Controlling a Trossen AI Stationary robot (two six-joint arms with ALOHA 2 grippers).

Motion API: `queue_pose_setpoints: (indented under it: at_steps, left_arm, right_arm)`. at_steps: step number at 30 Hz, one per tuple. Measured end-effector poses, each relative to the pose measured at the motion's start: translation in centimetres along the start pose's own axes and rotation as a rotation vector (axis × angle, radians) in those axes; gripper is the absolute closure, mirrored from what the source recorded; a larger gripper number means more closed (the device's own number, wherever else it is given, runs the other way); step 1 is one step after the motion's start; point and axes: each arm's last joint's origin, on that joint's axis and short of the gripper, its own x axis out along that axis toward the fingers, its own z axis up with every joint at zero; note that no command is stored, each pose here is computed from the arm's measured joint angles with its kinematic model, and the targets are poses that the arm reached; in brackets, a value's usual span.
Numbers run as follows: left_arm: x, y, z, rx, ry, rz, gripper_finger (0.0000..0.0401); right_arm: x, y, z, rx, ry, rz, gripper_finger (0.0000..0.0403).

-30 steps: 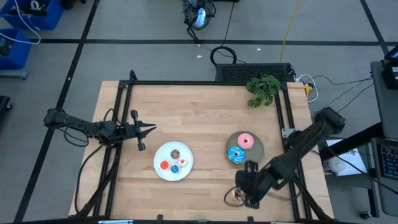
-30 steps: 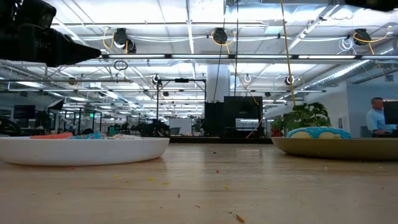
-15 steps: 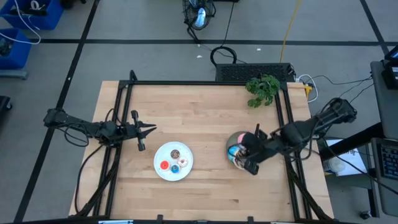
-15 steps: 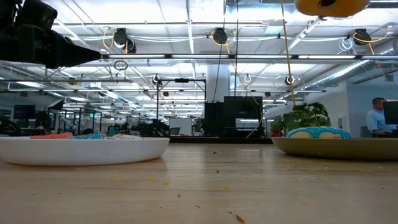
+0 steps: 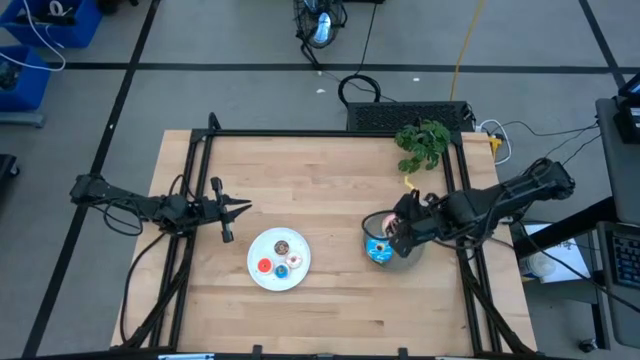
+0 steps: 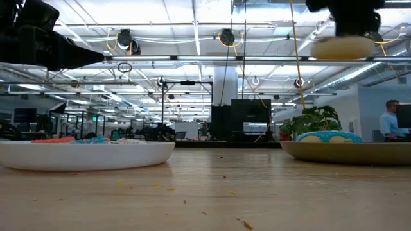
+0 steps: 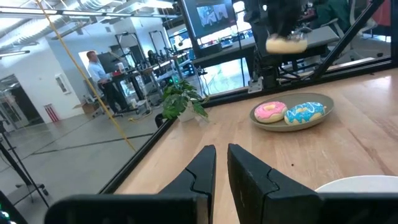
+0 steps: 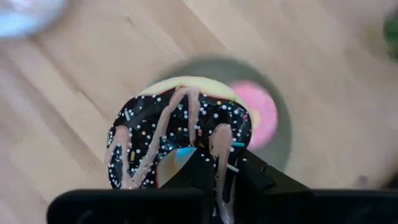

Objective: Pick & Place donuts
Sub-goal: Put the big black donut on the gray plate

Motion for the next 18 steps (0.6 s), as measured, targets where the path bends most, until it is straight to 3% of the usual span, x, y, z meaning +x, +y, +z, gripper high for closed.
queue_pose_setpoints:
  at_steps: [9,18]
  left_arm:
    - [0.0,0.0,0.0,0.0,0.0,0.0,0.0352]
    - [0.0,0.0,0.0,-0.004,-0.001,0.0,0.0352]
  right_arm:
    - [4.1,-1.5,-2.8,0.078,0.33,-0.059,0.0386]
    - [7.8,-1.9,-4.5,0.084,0.335,-0.029,0.0387]
